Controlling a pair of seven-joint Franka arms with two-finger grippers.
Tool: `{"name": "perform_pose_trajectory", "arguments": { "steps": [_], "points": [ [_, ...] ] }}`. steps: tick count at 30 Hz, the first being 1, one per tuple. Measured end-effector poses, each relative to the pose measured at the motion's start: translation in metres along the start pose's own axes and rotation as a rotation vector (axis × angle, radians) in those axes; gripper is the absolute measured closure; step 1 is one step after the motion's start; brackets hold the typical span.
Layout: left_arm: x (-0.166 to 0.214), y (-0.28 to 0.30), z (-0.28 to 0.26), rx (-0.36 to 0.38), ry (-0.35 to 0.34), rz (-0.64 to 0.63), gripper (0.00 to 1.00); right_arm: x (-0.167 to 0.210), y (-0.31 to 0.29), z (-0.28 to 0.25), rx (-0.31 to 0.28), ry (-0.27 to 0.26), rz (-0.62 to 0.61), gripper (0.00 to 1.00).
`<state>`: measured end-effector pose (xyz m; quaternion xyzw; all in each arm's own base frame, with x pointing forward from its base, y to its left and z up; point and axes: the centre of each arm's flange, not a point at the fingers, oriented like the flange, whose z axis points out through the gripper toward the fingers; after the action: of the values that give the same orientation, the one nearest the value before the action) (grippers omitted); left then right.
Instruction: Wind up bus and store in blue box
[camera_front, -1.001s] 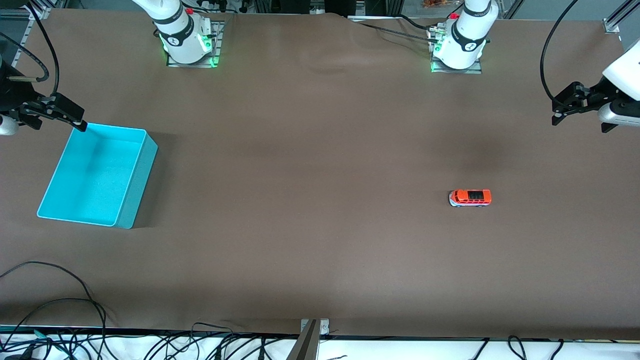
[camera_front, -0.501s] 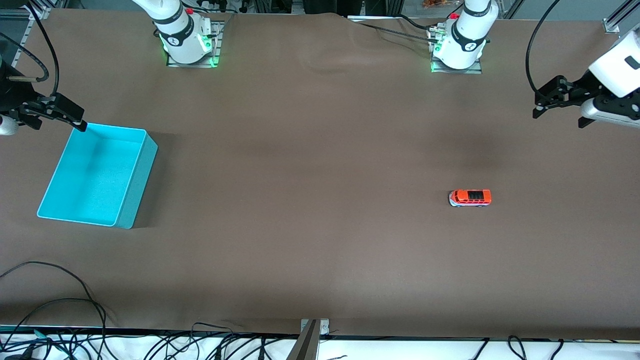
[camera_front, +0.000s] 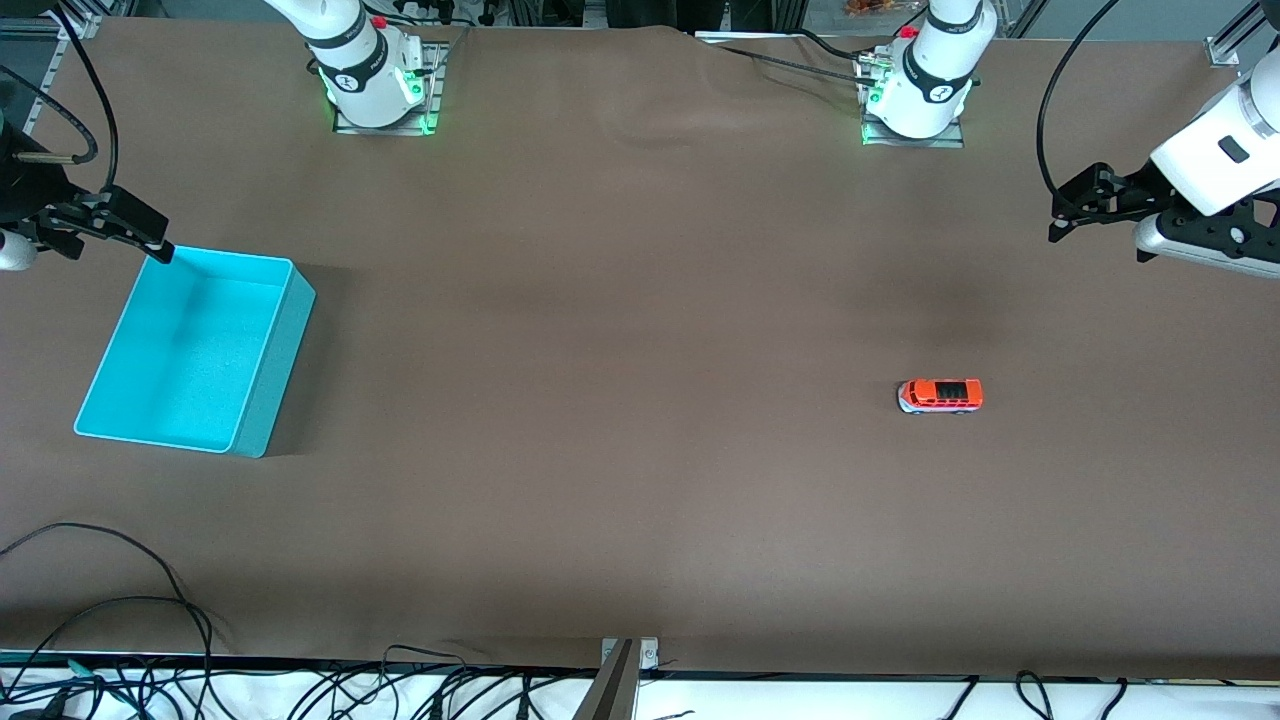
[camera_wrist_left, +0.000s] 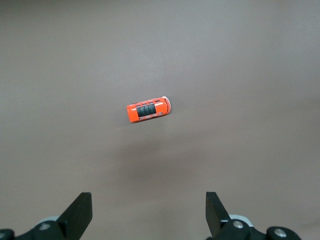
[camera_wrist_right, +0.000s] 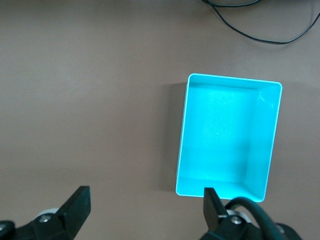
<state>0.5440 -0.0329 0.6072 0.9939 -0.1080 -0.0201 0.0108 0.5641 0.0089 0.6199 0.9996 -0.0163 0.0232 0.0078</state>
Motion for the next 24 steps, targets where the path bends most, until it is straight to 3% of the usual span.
{"name": "perform_pose_trajectory", "arguments": {
  "steps": [24],
  "points": [
    [0.0016,-0.002,0.0054,0.003,-0.016,-0.001,0.0,0.0,0.0,0.0,0.0,0.0,0.0,0.0]
  ]
}}
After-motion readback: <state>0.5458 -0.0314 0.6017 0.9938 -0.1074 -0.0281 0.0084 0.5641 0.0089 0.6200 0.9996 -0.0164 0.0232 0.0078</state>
